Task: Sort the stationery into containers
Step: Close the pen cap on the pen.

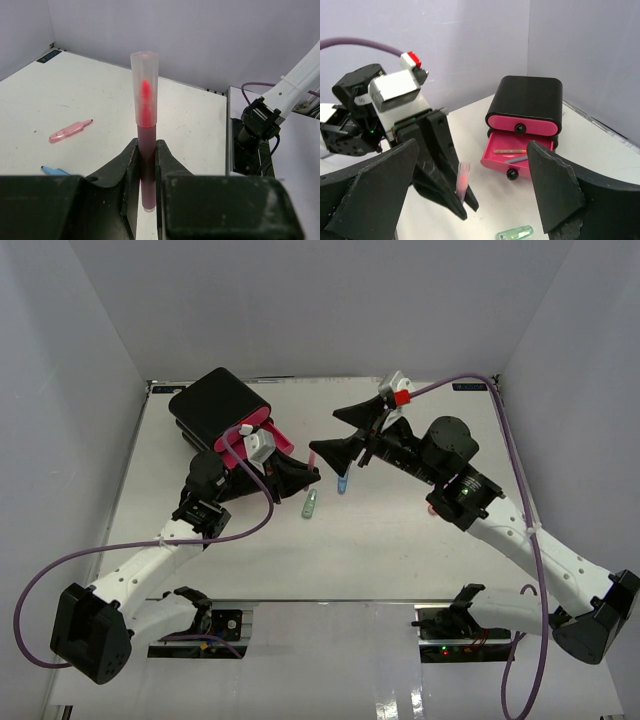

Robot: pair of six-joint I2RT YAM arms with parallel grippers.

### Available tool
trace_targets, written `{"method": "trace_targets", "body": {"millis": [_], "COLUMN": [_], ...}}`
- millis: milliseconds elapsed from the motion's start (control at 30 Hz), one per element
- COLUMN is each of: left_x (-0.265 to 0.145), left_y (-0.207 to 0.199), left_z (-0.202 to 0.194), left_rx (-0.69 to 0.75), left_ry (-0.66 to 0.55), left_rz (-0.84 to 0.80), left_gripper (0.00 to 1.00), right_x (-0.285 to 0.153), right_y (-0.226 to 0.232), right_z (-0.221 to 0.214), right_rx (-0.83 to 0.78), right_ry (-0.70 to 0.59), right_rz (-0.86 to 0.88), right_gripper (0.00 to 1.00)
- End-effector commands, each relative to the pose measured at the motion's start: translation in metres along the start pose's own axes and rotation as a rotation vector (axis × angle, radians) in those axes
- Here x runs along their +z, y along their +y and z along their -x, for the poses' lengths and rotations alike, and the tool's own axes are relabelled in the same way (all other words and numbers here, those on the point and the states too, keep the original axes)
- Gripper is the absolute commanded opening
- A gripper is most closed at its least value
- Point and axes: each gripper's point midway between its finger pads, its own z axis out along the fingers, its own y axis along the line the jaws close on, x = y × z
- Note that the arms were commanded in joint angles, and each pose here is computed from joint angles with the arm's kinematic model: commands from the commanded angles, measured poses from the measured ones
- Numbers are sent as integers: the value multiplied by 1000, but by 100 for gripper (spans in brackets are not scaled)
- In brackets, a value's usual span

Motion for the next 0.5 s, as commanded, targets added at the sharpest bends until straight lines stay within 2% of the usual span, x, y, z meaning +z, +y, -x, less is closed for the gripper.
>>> {"method": "trace_targets", "body": {"millis": [0,300,467], "left_x": [0,0,0], "left_y": [1,5,7], "left_z": [17,17,16], "left_rx": [39,42,40], "left_ry": [-20,-13,-10], "left_rz": [19,43,51], "left_gripper": [0,0,0], "right_x": [14,41,46], "right_y": [-7,-15,-12], "right_z": [10,-15,-29], "right_rx": [-9,24,38], "right_ry": [9,69,90], "right_rz": [-30,-70,-57], "right_gripper": [94,87,77]}}
